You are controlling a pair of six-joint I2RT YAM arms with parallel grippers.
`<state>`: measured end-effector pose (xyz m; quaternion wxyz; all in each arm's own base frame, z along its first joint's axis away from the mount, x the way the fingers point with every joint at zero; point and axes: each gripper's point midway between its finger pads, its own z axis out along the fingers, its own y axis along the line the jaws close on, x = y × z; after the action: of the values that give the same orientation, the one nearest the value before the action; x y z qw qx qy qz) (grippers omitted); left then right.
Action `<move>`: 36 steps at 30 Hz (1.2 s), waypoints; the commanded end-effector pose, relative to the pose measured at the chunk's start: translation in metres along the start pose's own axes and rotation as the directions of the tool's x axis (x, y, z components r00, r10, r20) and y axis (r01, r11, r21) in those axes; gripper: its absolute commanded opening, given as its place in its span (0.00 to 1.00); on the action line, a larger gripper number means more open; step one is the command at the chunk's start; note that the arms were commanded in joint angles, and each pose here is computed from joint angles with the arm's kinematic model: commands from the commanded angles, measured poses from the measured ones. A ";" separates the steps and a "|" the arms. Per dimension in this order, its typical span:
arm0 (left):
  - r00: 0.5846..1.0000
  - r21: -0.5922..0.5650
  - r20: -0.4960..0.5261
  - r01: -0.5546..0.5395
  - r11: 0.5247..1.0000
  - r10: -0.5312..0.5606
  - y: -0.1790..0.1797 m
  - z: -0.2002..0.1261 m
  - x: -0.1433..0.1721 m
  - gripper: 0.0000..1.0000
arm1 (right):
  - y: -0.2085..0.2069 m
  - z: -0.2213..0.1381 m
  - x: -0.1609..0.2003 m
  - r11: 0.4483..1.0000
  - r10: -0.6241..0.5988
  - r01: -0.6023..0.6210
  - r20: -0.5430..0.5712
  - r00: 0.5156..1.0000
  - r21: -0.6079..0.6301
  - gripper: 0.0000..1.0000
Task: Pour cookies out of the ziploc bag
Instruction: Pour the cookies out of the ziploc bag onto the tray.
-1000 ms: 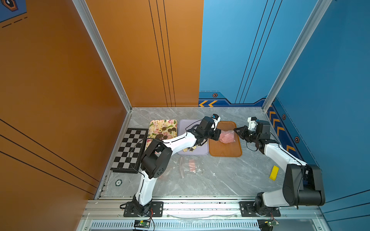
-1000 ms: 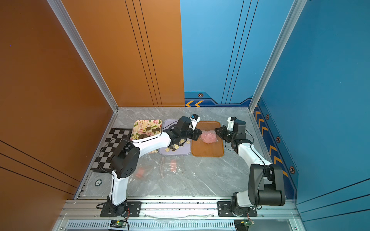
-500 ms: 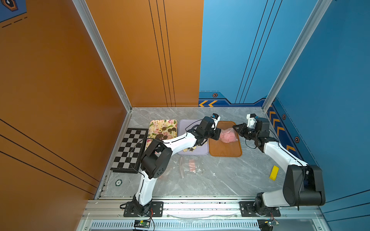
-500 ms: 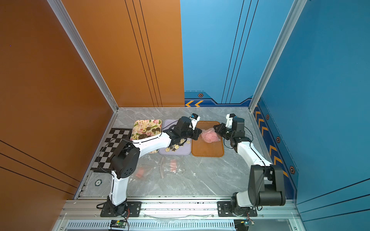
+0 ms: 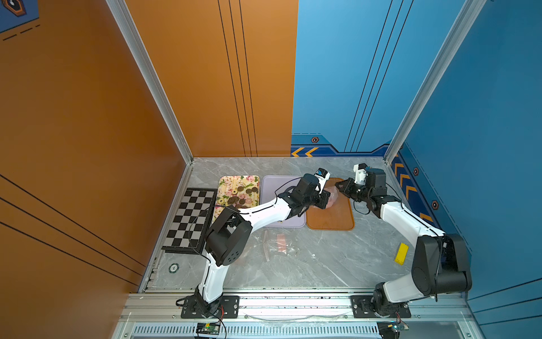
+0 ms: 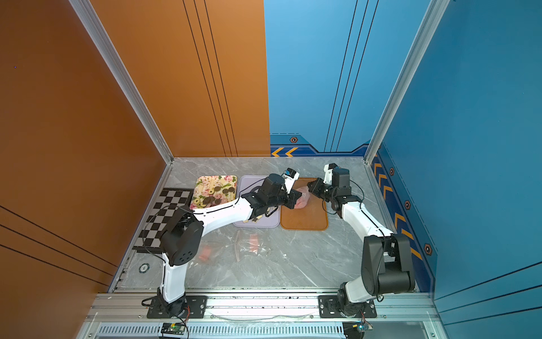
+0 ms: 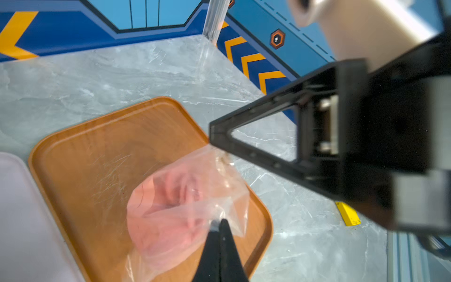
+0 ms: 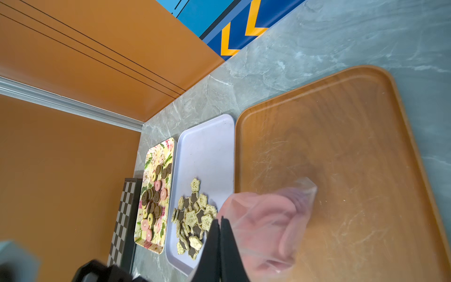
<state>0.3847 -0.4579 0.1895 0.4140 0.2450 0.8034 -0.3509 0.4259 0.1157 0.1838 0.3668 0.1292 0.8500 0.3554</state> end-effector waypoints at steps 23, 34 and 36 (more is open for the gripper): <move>0.991 -0.022 0.130 -0.012 1.000 0.015 0.014 -0.008 -0.005 0.00 | -0.007 -0.025 0.004 0.996 -0.042 0.030 0.152 0.987 0.081 0.00; 0.980 -0.066 0.188 -0.056 0.996 0.067 0.011 0.001 0.002 0.00 | 0.002 -0.028 0.015 0.996 -0.071 0.061 0.171 0.983 0.063 0.00; 0.987 -0.062 0.153 -0.039 0.997 0.048 0.016 0.007 0.013 0.00 | 0.009 -0.022 0.020 0.998 -0.061 0.058 0.122 0.991 0.031 0.00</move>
<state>0.3860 -0.4525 0.1675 0.4738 0.2265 0.7779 -0.3451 0.3897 0.1161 0.1891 0.4305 0.1371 0.8333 0.3185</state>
